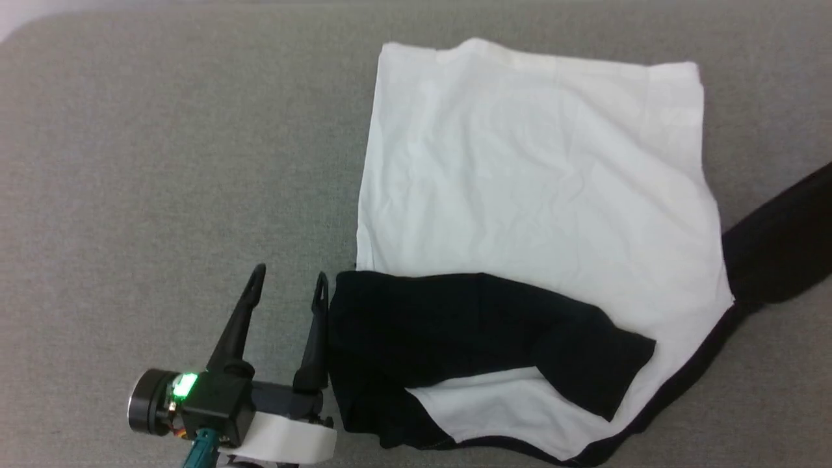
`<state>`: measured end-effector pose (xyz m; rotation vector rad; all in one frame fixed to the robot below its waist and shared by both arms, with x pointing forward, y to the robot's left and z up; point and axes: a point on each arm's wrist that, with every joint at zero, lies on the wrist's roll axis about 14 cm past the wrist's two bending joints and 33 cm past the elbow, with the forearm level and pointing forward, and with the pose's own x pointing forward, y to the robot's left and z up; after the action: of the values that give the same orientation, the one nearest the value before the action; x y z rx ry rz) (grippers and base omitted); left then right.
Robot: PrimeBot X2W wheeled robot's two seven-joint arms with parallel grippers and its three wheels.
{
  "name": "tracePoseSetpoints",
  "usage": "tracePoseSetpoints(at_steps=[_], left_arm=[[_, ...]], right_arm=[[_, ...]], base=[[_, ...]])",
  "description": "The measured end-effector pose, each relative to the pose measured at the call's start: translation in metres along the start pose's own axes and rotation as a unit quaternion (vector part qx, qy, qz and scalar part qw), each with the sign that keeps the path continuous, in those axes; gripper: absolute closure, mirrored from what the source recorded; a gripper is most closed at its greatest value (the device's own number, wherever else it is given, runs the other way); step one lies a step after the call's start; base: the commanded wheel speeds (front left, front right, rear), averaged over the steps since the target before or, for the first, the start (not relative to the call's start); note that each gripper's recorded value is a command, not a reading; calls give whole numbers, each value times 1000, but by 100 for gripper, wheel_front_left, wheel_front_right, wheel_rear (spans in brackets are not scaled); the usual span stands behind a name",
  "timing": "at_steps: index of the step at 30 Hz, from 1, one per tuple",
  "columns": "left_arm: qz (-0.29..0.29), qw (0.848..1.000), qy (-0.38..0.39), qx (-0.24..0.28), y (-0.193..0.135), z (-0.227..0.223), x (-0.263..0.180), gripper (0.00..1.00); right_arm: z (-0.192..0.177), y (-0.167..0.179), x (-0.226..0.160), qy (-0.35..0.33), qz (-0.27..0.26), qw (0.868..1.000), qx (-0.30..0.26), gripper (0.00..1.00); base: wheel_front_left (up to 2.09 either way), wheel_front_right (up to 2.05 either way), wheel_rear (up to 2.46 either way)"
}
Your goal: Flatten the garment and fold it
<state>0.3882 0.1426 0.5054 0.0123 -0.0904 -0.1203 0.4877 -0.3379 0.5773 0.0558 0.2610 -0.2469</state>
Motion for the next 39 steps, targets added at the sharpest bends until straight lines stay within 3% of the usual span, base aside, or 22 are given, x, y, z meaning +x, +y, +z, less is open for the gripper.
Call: tracePoseSetpoints(at_steps=[9,16,22,28,33,39], left_arm=[[17,999,-32,-3,2,27,-22,0],[39,998,-41,-2,9,36,-41,0],[56,997,-45,-1,17,40,-54,0],[69,996,-50,1,23,44,-62,0],[78,996,-50,0,26,45,-66,0],[83,995,-49,0,28,44,-69,0]], right_arm=[[86,29,-52,-88,53,994,-33,100],[97,97,-76,-95,148,982,-62,100],[34,178,-94,-13,262,960,-96,100],[-41,246,-128,75,366,920,-118,100],[-74,280,-146,103,416,896,-117,100],[-112,306,-156,137,446,878,-108,100]], base=[[0,0,0],[0,0,0],[0,0,0],[0,0,0],[0,0,0],[0,0,0]])
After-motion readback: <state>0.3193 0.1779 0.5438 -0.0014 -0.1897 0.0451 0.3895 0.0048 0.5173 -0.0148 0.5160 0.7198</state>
